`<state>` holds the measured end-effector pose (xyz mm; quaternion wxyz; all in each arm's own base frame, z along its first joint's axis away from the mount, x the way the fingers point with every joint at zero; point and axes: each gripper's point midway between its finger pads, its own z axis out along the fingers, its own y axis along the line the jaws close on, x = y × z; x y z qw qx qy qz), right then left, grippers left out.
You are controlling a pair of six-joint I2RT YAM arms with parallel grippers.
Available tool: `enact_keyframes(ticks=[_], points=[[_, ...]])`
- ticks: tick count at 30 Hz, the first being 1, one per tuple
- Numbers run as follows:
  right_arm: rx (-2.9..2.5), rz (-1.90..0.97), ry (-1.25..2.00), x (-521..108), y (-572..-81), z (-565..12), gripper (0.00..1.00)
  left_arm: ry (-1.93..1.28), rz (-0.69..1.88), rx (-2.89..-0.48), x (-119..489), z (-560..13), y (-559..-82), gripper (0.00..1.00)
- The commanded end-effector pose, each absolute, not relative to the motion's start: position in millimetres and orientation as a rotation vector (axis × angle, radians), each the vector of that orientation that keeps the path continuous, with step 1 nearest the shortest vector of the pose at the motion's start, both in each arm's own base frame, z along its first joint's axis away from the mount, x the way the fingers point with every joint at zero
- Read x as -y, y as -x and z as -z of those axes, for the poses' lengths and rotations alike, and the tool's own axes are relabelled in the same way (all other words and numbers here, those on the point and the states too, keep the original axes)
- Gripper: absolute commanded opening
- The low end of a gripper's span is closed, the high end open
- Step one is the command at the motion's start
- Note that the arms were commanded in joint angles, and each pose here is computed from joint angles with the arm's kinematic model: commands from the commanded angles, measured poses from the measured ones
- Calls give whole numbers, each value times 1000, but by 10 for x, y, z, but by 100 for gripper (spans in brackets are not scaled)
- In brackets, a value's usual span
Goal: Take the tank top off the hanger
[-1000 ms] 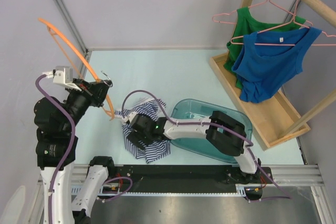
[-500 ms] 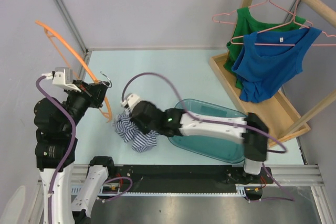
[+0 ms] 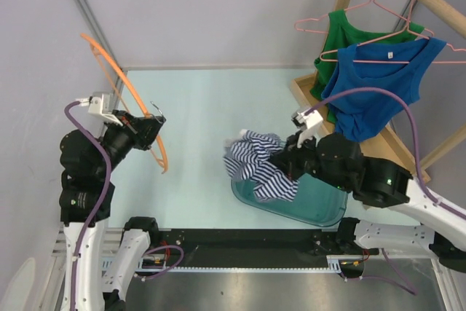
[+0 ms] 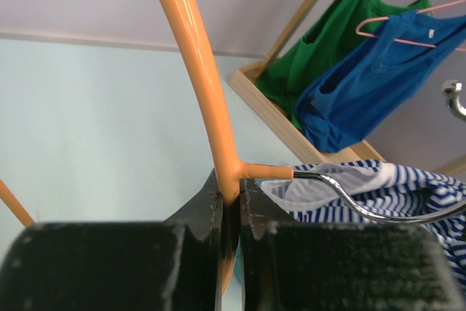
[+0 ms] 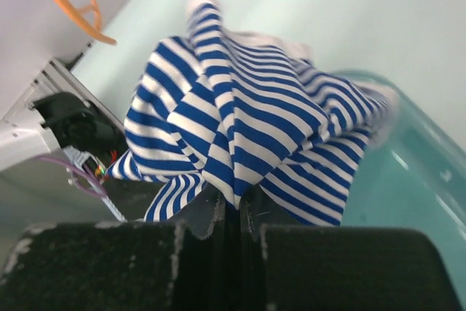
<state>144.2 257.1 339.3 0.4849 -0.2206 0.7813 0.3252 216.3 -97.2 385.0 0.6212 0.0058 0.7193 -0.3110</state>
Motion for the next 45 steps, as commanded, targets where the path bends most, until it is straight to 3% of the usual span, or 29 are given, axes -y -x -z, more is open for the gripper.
enact_keyframes(ticks=[1, 5, 12, 15, 19, 21, 22, 25, 28, 33, 38, 41, 42, 44, 45], points=[[-2099, -857, 496, -2311, -1284, -3043, 0, -93, 843, -1566, 1159, -4062, -2145, 0], [-2213, -1016, 511, -2269, -1235, -2883, 0, -106, 906, -1573, 1233, -4055, -2141, 0], [-2397, -1123, 52, -2002, -1851, -2506, 0, -106, 914, -1572, 1240, -4042, -2106, 0], [-2415, -934, -161, -1683, -2258, -2214, 0, -104, 933, -1577, 1257, -4032, -2091, 0], [-2544, -293, -282, -1092, -2557, -1540, 1, -106, 962, -1588, 1289, -4015, -2074, 0], [-2560, -153, -200, -1150, -2481, -1410, 9, -118, 989, -1599, 1325, -4003, -2055, 0], [-2560, -75, -180, -1130, -2472, -1347, 27, -117, 1005, -1601, 1341, -4005, -2039, 0], [-2550, 2, -115, -1239, -2362, -1313, 54, -118, 1042, -1615, 1394, -3954, -2031, 0], [-2523, 169, -102, -1128, -2269, -1404, 74, -115, 1105, -1625, 1492, -3914, -2027, 0], [-2404, 262, 14, -1124, -2059, -1921, 96, -59, 1289, -1607, 1745, -3923, -1979, 0], [-2345, 91, 171, -1439, -1820, -2379, 100, -27, 1484, -1594, 1999, -3959, -1911, 0], [-2316, -360, 470, -2155, -1481, -2515, 100, -61, 1552, -1595, 2117, -4023, -1824, 0], [-2205, -754, 570, -2632, -1241, -2834, 100, -71, 1575, -1602, 2157, -4032, -1801, 0], [-2093, -1105, 798, -2993, -774, -2880, 100, -130, 1632, -1582, 2210, -4118, -1702, 0], [-1901, -1286, 779, -3154, -705, -3249, 100, -132, 1670, -1588, 2240, -4137, -1672, 0]])
